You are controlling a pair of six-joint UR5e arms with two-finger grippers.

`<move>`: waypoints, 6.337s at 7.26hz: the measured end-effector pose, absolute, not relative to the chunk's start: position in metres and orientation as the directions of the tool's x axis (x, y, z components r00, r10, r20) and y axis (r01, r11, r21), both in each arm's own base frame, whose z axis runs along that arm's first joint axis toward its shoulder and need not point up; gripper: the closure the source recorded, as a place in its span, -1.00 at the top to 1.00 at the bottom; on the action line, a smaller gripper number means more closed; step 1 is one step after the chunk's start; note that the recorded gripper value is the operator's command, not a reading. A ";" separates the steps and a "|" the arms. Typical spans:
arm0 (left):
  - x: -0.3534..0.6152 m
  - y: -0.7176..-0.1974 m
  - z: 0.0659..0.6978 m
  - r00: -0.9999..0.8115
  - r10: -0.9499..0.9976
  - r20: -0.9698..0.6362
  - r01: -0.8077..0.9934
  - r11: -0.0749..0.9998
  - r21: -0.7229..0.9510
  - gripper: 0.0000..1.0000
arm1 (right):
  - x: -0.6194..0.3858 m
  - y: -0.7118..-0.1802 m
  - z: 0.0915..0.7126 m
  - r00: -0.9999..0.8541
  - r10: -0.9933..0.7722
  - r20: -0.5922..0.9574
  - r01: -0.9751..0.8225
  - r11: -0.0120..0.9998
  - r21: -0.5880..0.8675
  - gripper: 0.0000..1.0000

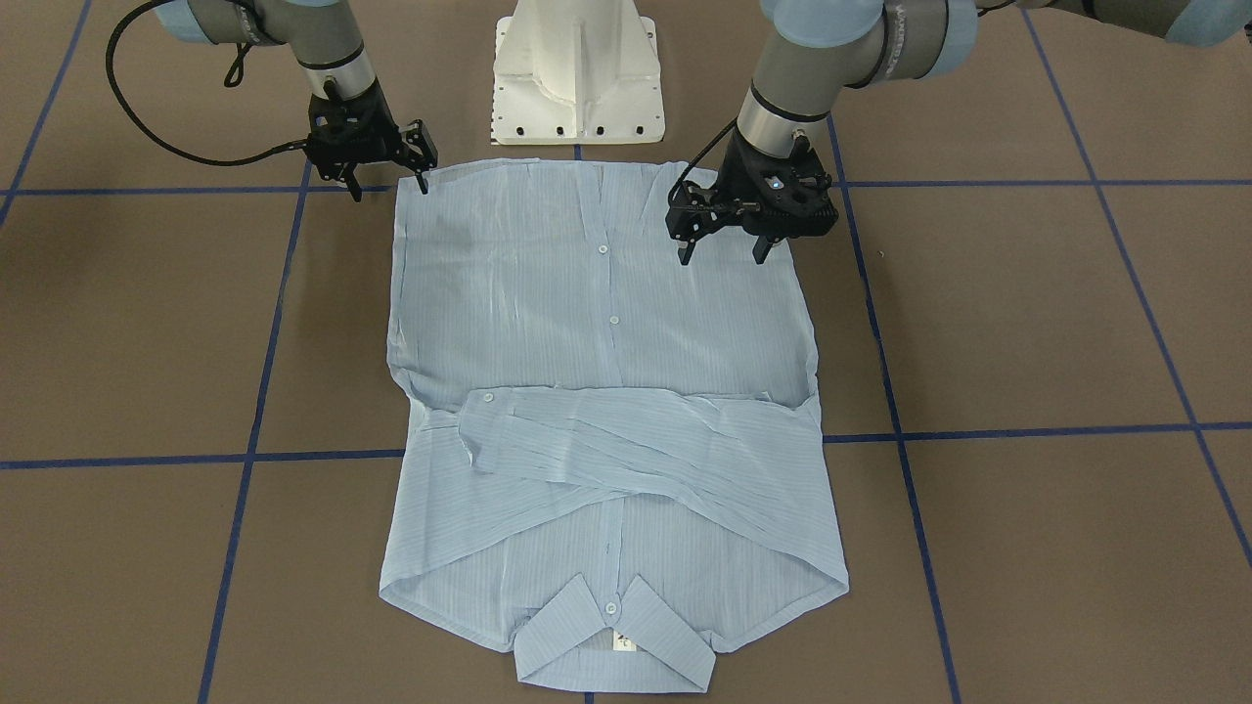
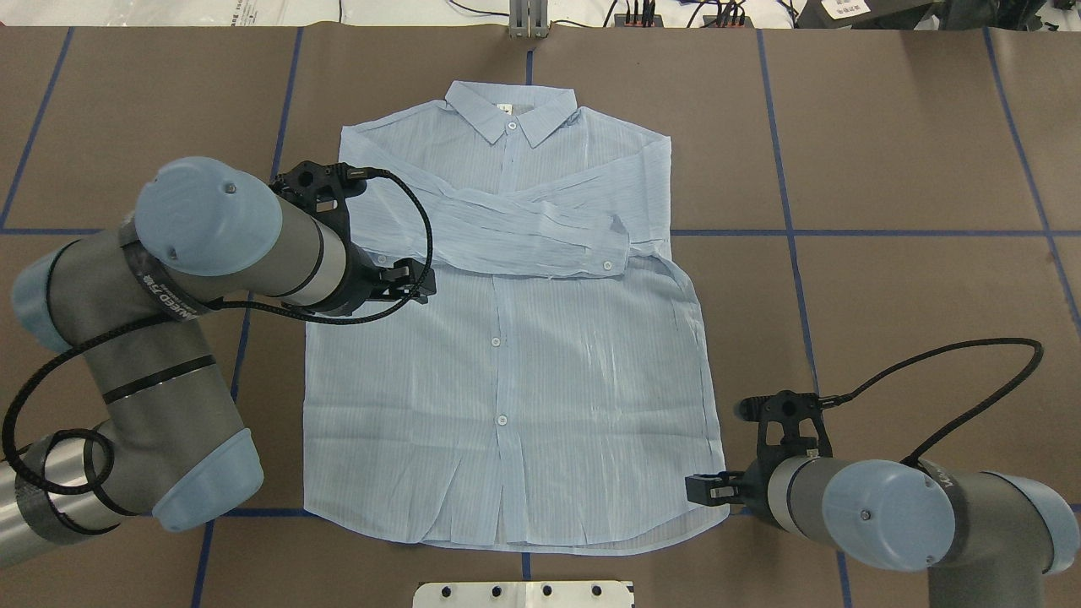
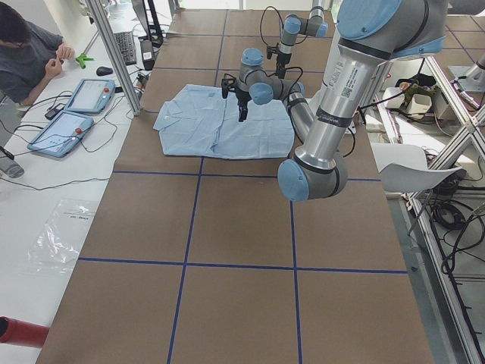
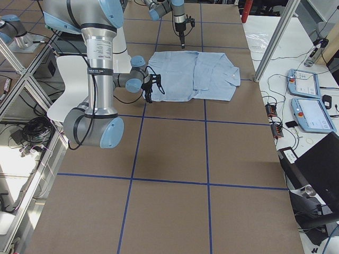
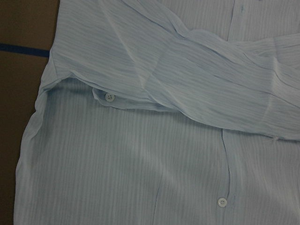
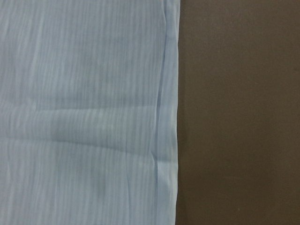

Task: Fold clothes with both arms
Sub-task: 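Release the sleeve and move both grippers to the hem corners nearest the robot, then grasp both hem corners with the left and right grippers, then lift the hem with both grippers and fold it toward the collar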

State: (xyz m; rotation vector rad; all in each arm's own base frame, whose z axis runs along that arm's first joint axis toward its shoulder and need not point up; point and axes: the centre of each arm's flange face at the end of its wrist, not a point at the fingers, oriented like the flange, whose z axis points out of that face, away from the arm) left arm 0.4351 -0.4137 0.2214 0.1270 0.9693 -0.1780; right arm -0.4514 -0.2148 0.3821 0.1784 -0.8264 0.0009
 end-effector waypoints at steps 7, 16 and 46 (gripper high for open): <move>0.435 -0.412 0.220 0.551 -0.093 -0.830 0.207 0.978 0.028 0.98 | -0.459 -0.203 0.383 0.695 -0.071 0.715 -0.002 0.995 0.101 0.09; 0.437 -0.408 0.239 0.568 -0.107 -0.816 0.206 0.979 0.015 0.98 | -0.457 -0.212 0.360 0.660 -0.059 0.749 -0.012 0.996 0.090 -1.00; 0.457 -0.230 0.337 0.630 -0.224 -0.744 0.166 0.974 -0.153 -1.00 | -0.427 -0.263 0.312 0.577 -0.003 0.817 -0.096 0.993 0.072 -1.00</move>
